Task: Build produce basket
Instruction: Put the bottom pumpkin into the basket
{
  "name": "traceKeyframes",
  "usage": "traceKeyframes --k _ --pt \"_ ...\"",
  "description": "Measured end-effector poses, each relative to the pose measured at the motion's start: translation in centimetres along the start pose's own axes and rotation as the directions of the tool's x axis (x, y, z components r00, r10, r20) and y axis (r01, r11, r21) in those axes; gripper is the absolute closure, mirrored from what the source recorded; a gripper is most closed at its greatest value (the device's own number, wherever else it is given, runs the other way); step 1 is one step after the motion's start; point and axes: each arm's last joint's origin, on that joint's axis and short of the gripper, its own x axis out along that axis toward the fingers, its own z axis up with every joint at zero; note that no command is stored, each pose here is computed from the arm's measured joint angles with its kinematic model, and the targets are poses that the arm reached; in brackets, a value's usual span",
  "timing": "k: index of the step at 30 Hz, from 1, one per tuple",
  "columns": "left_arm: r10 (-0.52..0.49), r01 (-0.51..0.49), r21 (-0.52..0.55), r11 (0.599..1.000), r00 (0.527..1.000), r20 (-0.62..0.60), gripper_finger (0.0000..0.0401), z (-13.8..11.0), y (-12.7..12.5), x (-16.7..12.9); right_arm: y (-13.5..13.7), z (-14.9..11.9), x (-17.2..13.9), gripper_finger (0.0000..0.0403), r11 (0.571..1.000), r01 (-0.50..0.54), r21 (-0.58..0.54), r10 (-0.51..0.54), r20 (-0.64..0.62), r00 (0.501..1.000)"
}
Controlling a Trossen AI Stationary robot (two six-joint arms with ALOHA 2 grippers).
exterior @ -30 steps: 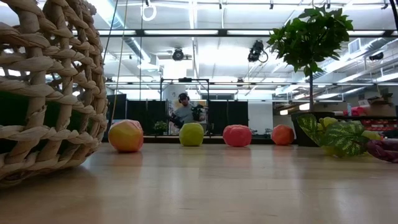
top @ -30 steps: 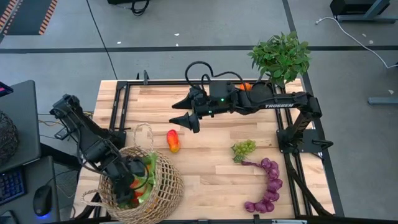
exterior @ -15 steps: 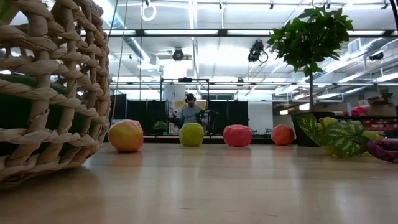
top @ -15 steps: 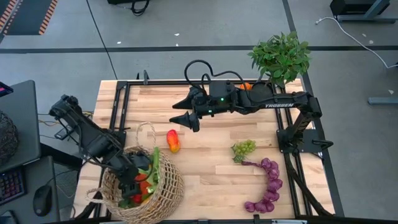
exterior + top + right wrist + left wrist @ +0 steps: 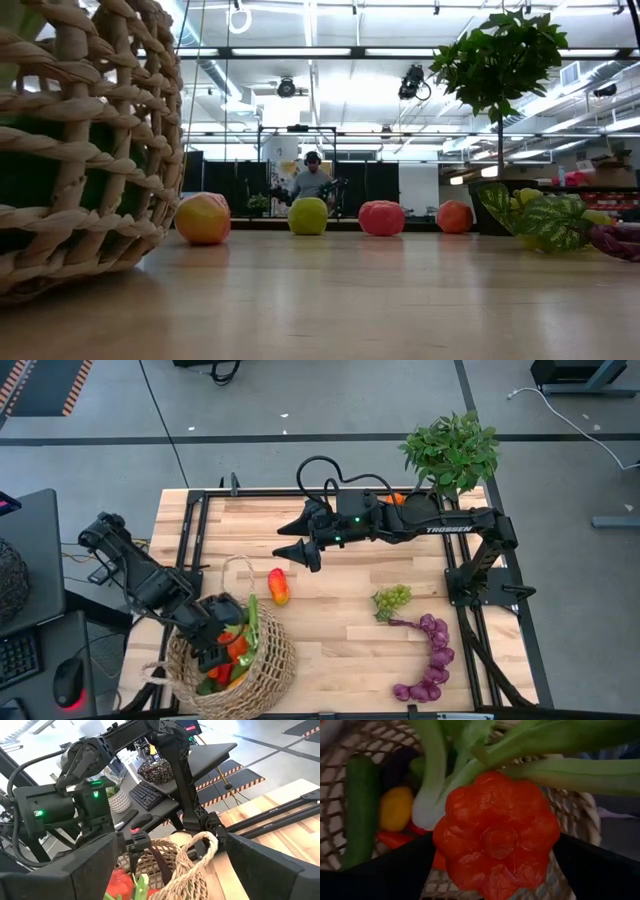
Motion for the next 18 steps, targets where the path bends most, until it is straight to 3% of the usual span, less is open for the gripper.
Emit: traceKeyframes --k 6,11,18 --pt "-0.031 0.031 -0.003 1.0 0.997 -0.071 0.0001 -0.6 0.5 -1.0 0.0 0.0 0.0 0.0031 1.0 0.001 0.0 -0.001 -0.001 1.0" --pt "0.072 -0.065 0.04 0.997 0.978 -0.196 0.0001 -2.0 0.8 -0.4 -0.1 0.0 0.0 0.0031 1.0 0.004 0.001 -0.004 -0.002 1.0" --pt "0.137 -0.102 0.145 0.984 0.956 -0.26 0.0001 -2.2 -0.2 2.2 -0.3 -0.3 0.0 0.0031 1.0 0.021 0.011 -0.02 -0.032 0.999"
